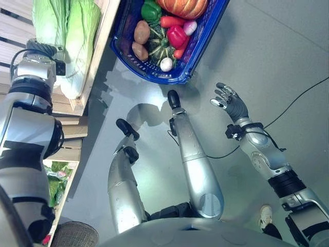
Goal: Pick up fruits and vegetables into the basket
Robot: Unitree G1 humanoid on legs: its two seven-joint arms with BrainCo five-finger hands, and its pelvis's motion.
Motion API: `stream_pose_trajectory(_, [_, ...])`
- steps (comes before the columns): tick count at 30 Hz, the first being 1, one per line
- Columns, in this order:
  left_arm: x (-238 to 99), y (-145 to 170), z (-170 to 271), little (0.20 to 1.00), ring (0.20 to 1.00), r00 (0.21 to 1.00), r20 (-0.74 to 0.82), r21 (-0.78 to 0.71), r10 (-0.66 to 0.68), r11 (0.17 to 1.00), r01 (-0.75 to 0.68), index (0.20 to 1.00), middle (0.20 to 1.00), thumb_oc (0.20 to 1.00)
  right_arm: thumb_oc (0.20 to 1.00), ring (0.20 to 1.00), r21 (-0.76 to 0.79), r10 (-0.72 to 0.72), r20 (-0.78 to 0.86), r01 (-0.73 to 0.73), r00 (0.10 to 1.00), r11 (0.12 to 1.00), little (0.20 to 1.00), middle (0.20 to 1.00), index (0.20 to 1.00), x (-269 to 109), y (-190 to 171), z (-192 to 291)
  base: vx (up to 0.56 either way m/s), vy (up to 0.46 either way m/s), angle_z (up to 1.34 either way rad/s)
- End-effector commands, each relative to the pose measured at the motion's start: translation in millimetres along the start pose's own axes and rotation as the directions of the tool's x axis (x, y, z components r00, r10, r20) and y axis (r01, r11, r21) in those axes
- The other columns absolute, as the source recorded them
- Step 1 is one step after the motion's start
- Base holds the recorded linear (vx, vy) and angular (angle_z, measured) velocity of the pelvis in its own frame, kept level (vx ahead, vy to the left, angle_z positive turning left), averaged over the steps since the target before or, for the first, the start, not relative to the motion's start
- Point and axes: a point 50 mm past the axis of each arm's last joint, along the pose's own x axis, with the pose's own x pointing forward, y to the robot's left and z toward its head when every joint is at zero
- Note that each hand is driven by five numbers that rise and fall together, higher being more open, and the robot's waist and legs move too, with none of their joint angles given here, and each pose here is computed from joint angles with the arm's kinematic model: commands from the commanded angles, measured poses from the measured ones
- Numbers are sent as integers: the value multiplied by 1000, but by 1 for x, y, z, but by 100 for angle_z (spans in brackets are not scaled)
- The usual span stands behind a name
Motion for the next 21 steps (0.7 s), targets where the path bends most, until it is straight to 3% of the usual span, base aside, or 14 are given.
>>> stream_pose_trajectory(1, [-17, -86, -85, 200, 200, 906, -254, -102, -338, 941, 323, 200, 200, 200, 1000, 1000, 8, 42, 70, -42, 997, 999, 1000, 1000, 1000, -8, 2, 8, -5, 49, 0])
stream_pose_trajectory(13, [-13, -73, -100, 200, 200, 947, -149, -111, -286, 956, 271, 200, 200, 200, 1000, 1000, -51, 97, 148, -91, 984, 995, 1000, 1000, 1000, -19, 1, 22, -9, 55, 3])
stream_pose_trajectory(21, [-18, -62, -91, 200, 200, 977, 119, -165, -175, 967, 193, 200, 200, 200, 1000, 1000, -79, 185, 285, -170, 940, 982, 1000, 1000, 1000, -25, 6, 52, -14, 40, 8])
